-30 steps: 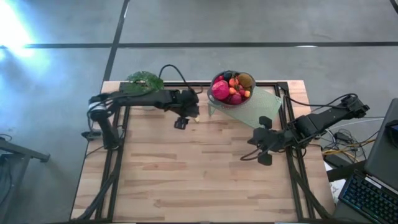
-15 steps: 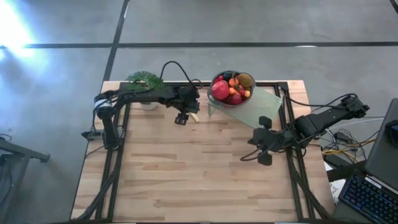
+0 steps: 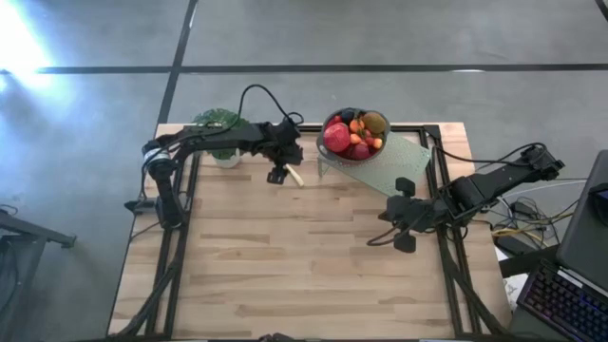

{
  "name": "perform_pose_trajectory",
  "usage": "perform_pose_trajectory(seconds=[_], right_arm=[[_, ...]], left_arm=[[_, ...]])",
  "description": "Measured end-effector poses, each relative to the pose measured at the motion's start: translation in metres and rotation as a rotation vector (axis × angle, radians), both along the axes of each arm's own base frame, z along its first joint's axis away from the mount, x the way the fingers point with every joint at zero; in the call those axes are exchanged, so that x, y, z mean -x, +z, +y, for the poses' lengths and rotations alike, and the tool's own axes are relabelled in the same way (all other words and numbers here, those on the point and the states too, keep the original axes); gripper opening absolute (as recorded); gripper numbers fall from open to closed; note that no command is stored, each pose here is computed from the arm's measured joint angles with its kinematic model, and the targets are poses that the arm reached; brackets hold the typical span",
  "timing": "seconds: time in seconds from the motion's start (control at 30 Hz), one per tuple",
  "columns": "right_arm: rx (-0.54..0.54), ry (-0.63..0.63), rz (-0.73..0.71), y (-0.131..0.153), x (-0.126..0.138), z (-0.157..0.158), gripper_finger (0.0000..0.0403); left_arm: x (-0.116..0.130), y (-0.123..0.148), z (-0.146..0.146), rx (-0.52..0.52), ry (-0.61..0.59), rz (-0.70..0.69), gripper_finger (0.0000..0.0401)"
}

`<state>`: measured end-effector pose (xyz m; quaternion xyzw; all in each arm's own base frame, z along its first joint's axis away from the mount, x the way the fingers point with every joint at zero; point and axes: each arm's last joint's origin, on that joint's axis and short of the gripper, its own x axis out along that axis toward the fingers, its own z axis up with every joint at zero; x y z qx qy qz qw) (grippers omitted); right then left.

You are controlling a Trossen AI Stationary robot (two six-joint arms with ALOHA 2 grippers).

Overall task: Pick & Place Fruit
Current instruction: Put the yellow table knife on the shelf

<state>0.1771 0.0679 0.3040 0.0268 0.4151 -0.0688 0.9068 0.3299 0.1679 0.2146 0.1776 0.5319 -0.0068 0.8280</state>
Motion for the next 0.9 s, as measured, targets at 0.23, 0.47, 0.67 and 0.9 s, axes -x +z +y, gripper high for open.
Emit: perform_pose_trajectory(seconds=[0.23,0.47,0.67,0.9], right_arm=[[0.0,0.0,-0.001,0.0,0.0,0.0,0.0008],[-0.007,-0.006,-0.003,0.0,0.0,0.0,0.0008],[-0.009,-0.008,-0.003,0.0,0.0,0.0,0.0008],[-0.009,-0.008,-0.003,0.0,0.0,0.0,0.0008]], left_arm=[[0.003,-0.015,0.001,0.025,0.006,0.036,0.0273],[-0.003,-0.037,0.009,0.045,0.0,0.063,0.0265],[-0.007,-0.056,0.01,0.077,-0.007,0.099,0.0252],[-0.004,-0.062,0.008,0.132,0.021,0.152,0.0237]])
